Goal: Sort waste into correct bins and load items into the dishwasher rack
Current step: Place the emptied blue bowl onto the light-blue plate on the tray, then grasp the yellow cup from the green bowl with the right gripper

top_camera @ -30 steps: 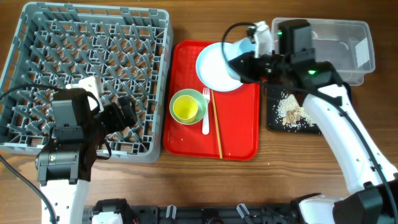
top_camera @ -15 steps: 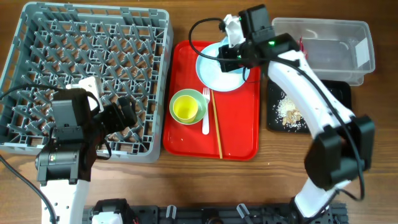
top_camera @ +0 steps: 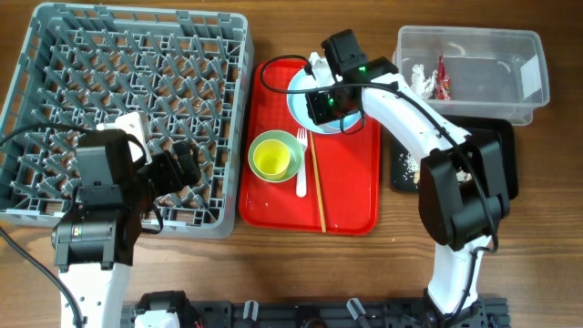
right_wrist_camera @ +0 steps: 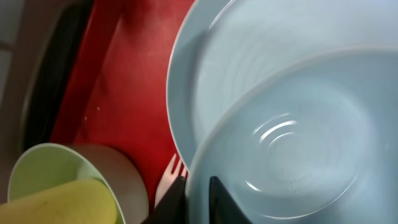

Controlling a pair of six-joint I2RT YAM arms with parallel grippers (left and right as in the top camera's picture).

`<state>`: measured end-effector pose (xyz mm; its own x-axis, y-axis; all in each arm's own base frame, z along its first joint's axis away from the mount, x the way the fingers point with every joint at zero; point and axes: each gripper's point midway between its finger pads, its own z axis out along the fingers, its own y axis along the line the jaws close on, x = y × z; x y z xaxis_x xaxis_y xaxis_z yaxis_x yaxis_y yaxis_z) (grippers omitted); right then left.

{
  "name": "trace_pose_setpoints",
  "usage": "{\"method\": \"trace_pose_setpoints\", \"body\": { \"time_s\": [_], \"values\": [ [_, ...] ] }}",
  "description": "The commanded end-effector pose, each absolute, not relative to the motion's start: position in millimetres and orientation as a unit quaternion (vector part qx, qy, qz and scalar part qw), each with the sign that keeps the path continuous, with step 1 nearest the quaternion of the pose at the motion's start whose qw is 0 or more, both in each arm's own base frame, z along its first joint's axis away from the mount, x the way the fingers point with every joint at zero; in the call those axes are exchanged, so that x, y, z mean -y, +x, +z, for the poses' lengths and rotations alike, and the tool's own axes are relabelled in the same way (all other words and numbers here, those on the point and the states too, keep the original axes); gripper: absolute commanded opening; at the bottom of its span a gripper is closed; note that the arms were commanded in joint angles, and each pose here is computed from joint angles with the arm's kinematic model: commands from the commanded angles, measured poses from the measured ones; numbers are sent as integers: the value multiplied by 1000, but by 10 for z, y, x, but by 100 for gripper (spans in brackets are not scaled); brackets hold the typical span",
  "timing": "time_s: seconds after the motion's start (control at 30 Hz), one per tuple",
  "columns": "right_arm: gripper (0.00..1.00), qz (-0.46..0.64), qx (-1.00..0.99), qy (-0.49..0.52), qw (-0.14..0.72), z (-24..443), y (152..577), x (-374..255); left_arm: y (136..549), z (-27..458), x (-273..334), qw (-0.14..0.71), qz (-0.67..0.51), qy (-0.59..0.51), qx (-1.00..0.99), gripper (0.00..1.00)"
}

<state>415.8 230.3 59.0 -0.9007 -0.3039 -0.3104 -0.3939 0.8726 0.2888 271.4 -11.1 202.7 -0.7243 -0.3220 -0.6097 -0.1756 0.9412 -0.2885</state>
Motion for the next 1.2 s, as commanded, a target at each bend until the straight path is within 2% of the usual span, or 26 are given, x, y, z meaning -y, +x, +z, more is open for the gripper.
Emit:
{"method": "trace_pose_setpoints", "body": {
  "time_s": [0.0, 0.1, 0.27, 0.37, 0.53, 0.77, 0.87, 0.97, 1.1, 1.17],
  "values": [
    [27, 174, -961, -181, 119, 612, 4133, -2305, 2730, 2128, 143, 357, -116, -135, -917, 100],
    [32, 175, -961, -181, 116, 774, 4114, -2303, 2730, 2128, 143, 357, -116, -135, -917, 100],
    [43, 197, -951, -189, 144, 1479, 4087, -2365, 2730, 2128, 143, 357, -116, -135, -917, 100],
    [50, 216, -944, -198, 153, 1732, 3995, -2437, 2730, 2128, 143, 357, -116, -135, -917, 100],
    [50, 215, -944, -225, 107, 1652, 3667, -2630, 2732, 2123, 143, 356, -116, -135, -917, 100],
    [53, 161, -959, -228, 57, 1207, 3297, -2833, 2732, 2121, 143, 356, -116, -135, -917, 100],
    [52, 125, -970, -206, 40, 951, 3197, -2815, 2732, 2121, 143, 356, -116, -135, -917, 100],
    [46, 113, -973, -197, 30, 752, 3146, -2819, 2732, 2121, 143, 356, -116, -135, -917, 100],
    [34, 111, -978, -177, 23, 537, 3119, -2819, 2732, 2121, 143, 356, -116, -135, -917, 100],
    [21, 112, -978, -174, 24, 476, 3118, -2817, 2732, 2121, 143, 356, -116, -135, -917, 100]
  ]
}}
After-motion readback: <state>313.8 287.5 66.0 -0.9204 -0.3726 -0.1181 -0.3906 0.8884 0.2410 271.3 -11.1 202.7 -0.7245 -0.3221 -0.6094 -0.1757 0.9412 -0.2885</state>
